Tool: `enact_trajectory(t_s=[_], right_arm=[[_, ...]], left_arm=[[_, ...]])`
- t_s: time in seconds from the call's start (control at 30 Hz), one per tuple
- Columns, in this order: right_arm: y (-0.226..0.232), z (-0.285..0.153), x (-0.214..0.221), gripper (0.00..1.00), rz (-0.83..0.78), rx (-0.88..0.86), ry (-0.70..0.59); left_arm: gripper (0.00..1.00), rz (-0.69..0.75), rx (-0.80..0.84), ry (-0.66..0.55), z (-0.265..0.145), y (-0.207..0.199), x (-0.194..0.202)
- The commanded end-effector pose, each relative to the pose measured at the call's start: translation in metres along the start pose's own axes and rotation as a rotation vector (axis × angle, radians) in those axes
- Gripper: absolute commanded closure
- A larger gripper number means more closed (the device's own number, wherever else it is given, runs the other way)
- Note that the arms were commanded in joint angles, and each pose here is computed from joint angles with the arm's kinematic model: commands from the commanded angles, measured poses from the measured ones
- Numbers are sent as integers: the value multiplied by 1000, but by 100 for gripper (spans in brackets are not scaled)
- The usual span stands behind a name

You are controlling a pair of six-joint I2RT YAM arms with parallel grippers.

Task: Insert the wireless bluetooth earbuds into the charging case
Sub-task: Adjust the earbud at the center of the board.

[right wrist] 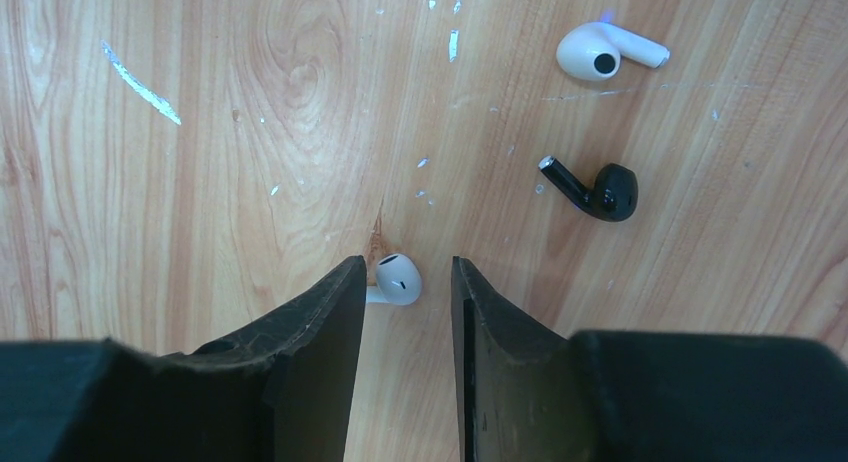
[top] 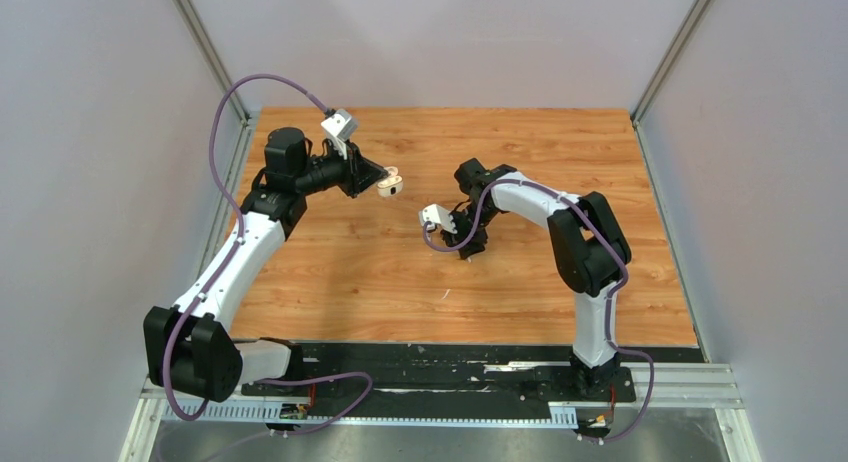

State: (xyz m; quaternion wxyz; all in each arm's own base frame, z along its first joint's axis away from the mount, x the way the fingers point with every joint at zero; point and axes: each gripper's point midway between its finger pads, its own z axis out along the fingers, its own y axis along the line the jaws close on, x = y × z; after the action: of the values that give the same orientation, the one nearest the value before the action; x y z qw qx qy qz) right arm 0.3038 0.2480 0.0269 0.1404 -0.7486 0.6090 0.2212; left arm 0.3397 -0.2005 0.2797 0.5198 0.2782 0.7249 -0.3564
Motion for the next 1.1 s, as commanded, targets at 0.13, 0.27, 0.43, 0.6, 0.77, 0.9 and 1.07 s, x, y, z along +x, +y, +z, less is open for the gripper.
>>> enact_trajectory(t_s=[0.13, 0.27, 0.43, 0.6, 0.77, 0.9, 1.07], right_arm=[[-5, 0, -10, 67, -26, -4, -23], [-6, 2, -9, 69, -23, -3, -23], [-5, 6, -5, 69, -20, -1, -12], [-5, 6, -2, 72, -7, 10, -6], [-10, 2, -8, 84, 2, 36, -20], [-21, -19, -22, 88, -14, 102, -37], [-36, -73, -51, 93, -69, 251, -101]], left_arm=[[100, 41, -8, -52, -3, 0, -21], [100, 38, -8, -49, -3, 1, -19], [100, 36, -8, -48, -2, 1, -19], [100, 32, -5, -46, -1, 1, -18], [100, 24, -4, -42, 0, 2, -17], [100, 18, 1, -40, 2, 3, -16], [100, 19, 22, -35, 5, 2, -14]])
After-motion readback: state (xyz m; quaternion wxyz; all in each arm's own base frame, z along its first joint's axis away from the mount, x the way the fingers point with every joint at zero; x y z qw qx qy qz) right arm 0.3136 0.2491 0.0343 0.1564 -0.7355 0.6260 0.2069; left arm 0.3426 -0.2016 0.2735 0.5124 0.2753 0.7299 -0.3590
